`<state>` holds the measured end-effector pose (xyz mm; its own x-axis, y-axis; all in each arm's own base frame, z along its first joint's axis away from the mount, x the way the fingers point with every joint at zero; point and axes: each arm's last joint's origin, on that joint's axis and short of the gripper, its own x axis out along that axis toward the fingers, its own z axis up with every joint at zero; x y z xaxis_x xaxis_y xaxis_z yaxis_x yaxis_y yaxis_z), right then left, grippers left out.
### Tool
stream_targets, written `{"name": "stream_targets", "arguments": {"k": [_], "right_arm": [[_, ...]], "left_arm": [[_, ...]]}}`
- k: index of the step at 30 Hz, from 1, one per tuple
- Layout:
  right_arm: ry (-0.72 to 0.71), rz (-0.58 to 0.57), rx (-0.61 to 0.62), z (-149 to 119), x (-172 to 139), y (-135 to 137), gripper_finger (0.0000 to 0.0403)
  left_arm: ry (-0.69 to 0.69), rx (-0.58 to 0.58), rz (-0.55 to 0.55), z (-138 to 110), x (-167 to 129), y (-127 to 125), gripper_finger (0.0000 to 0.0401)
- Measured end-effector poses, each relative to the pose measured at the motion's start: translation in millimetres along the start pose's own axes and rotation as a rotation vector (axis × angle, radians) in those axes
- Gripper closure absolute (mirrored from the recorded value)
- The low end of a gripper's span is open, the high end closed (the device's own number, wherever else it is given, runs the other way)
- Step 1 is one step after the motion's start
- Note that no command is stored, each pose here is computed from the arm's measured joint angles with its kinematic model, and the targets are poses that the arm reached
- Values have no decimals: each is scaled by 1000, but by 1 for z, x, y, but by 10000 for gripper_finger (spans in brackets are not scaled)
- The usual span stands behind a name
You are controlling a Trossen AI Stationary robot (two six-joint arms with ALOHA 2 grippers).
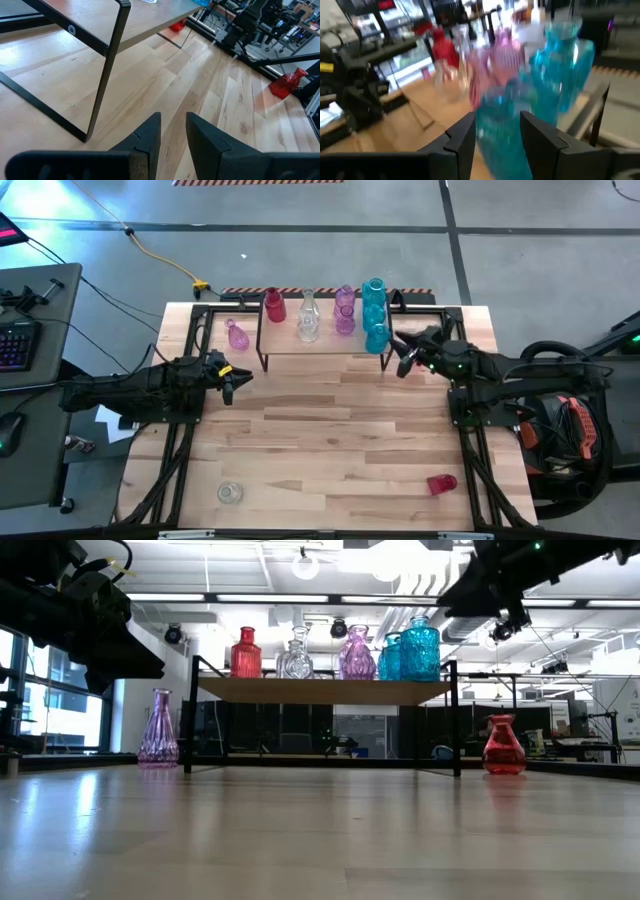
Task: Sort vases onto shelf
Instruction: Put the blue vase on the shelf aligned with the other blue vases
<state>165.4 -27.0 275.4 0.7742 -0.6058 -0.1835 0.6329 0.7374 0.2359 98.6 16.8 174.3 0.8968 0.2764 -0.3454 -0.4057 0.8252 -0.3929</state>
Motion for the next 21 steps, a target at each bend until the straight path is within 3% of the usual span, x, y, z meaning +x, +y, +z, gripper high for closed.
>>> {"name": "stream_targets", "arguments": {"k": [9, 21], "right_arm": [[105, -35, 8, -17, 13, 5, 267], [109, -30, 30, -23, 26, 12, 267]], "left_arm": [[1, 0, 0, 0, 0, 0, 318], [0, 0, 0, 0, 0, 0, 318]]}}
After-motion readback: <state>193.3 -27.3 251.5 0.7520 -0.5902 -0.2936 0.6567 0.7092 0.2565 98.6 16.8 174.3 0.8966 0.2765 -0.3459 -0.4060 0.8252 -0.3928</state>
